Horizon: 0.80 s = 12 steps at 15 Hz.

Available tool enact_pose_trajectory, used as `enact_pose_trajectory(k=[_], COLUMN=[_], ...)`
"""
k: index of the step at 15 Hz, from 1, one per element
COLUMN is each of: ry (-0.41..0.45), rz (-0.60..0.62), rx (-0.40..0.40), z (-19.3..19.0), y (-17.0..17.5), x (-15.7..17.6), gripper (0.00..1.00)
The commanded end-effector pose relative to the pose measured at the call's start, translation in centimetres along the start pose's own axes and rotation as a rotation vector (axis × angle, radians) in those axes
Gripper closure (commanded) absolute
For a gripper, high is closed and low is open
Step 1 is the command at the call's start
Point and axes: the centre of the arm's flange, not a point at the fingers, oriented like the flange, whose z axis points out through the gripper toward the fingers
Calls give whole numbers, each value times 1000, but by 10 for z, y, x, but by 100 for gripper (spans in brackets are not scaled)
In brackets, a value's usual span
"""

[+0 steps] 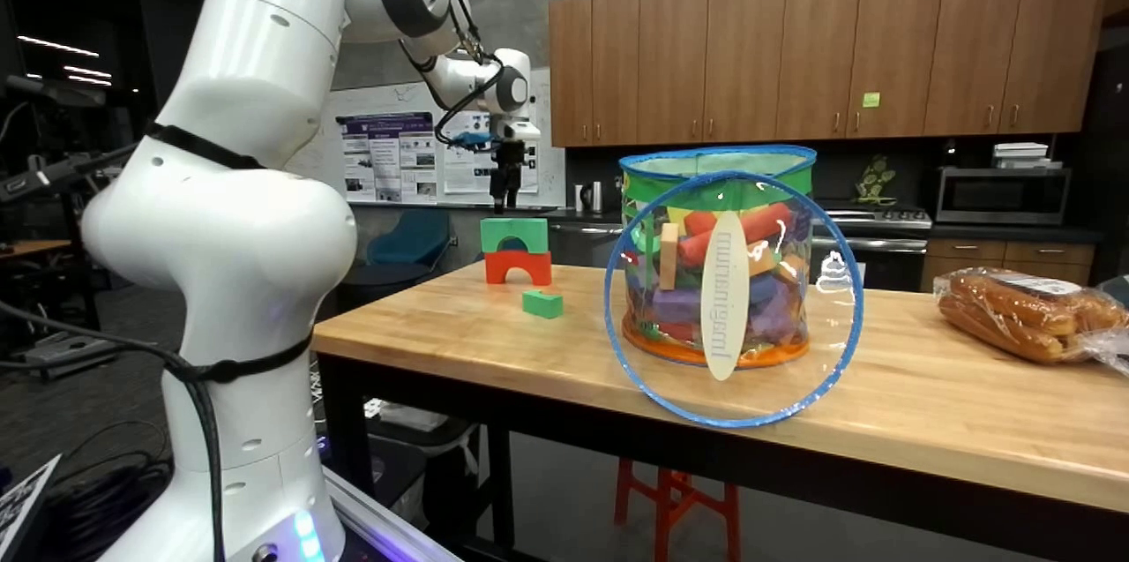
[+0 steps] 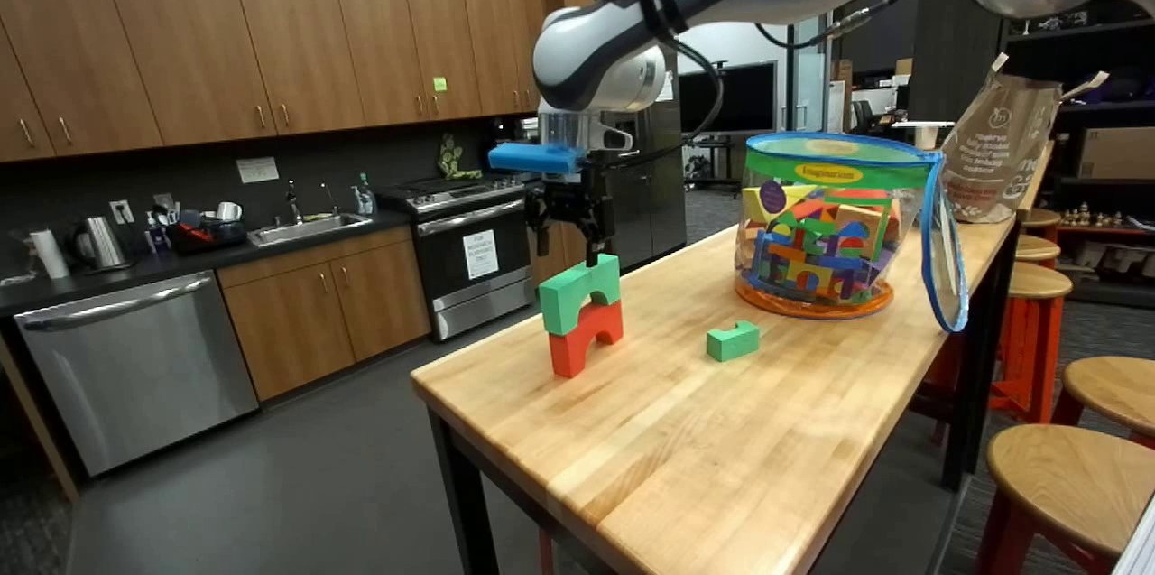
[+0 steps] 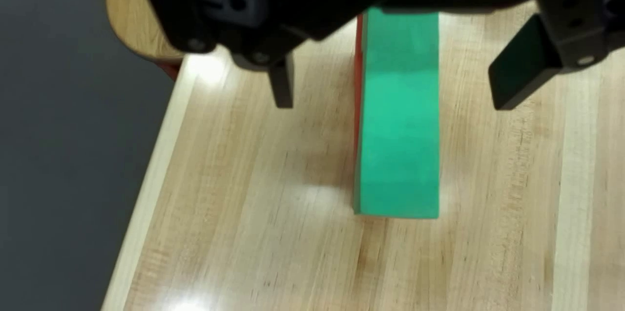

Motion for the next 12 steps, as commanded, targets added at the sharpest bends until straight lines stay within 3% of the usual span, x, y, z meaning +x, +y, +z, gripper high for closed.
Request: enact_pose_trajectory(k=[1, 12], ry=[26, 48], rz=[-10, 70], rx=[39, 91], z=[-17, -21], y=[25, 101], x=[1, 31], gripper=[0, 0])
